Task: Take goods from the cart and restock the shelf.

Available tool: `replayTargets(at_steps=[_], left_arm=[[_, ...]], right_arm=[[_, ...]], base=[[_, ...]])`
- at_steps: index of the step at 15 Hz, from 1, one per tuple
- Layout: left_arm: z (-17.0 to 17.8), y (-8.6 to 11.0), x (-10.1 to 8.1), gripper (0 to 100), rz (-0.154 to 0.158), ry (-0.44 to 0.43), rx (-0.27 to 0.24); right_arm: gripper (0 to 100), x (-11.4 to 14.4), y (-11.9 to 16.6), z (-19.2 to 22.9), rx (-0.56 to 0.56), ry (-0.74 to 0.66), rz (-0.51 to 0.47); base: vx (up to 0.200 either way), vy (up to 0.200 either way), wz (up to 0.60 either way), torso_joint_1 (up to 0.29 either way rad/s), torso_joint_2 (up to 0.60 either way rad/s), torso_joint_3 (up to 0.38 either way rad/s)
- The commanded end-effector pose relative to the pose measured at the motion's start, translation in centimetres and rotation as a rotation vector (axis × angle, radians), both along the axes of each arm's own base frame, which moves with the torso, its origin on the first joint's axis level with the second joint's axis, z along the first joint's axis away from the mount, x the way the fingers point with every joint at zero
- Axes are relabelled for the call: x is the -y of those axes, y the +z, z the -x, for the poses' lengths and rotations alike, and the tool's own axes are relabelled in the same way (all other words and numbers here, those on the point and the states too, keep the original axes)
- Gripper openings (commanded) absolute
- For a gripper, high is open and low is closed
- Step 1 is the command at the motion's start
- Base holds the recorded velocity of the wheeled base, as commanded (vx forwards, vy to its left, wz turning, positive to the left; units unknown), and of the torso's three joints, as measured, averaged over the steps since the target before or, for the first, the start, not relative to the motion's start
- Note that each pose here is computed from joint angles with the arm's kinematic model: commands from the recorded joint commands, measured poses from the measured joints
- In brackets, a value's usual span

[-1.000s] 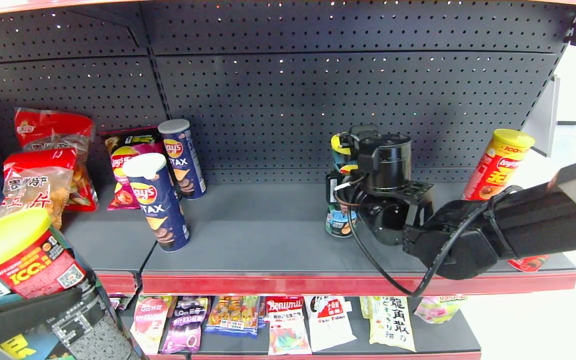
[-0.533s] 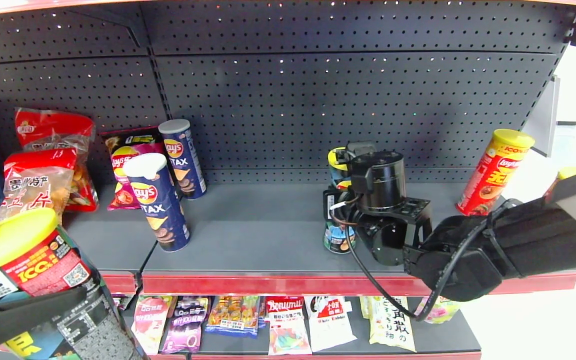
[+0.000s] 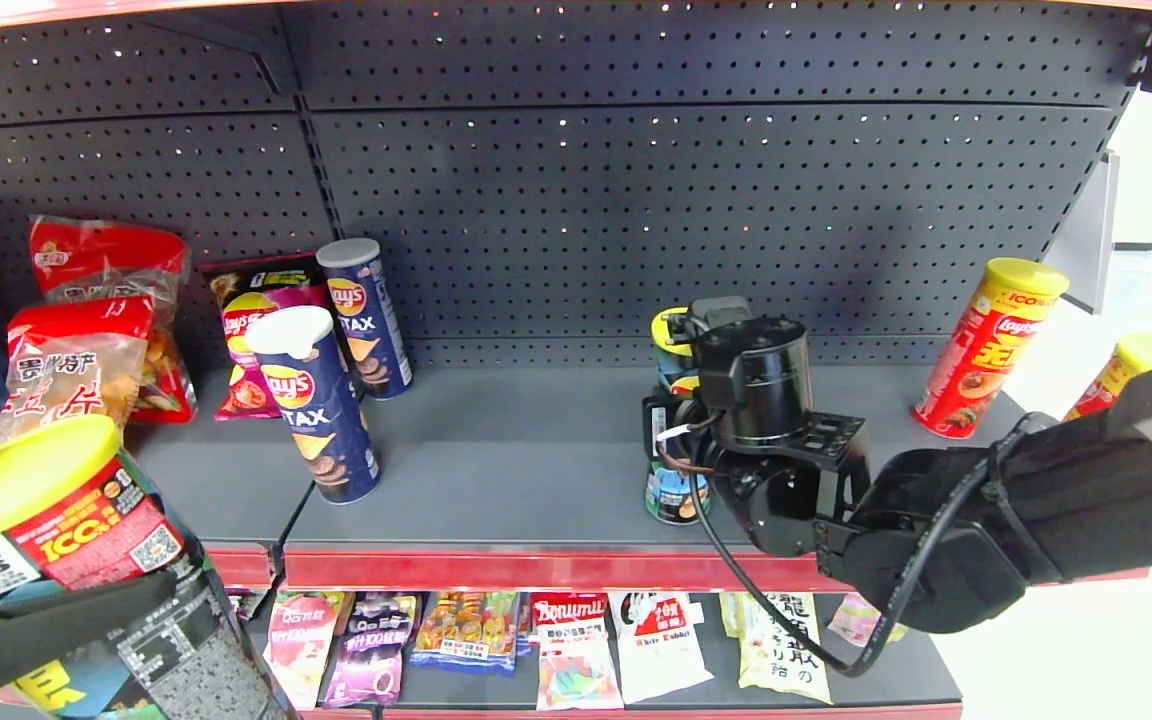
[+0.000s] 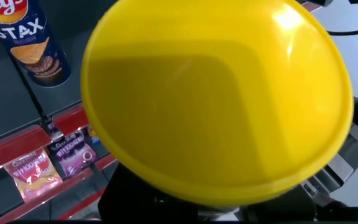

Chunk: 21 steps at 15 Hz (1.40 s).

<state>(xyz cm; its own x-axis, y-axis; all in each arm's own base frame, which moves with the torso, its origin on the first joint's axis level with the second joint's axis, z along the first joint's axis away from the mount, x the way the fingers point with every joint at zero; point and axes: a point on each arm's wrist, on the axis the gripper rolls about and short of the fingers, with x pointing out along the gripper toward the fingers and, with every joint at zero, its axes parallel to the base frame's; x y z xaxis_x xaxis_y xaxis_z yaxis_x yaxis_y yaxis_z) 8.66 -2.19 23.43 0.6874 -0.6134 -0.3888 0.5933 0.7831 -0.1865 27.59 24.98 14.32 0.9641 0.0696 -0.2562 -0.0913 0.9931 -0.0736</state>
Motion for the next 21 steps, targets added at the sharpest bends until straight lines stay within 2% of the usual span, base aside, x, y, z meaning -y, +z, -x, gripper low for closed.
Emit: replayTargets(at_steps=[1,16,21], left_arm=[[-0.02,-0.04,0.0,0,-0.001,0.0,-0.002],[0.02,-0.36,0.01,0,-0.002,-0.001,-0.012],[0.02,-0.32,-0.01,0,-0.002,0.0,-0.011]], right_arm=[[0,-0.03,-0.2,0.59,-0.008,0.011,0.002],[0,-0.93,-0.55,1.06,-0.017,0.028,-0.025],[0,-0.83,-0.72,1.05,-0.01,-0.013,-0.01]], base=[[0.0,0.0,0.0,0.0,0.0,0.0],[0.0,0.0,0.0,0.0,0.0,0.0],[0.0,0.0,0.0,0.0,0.0,0.0]])
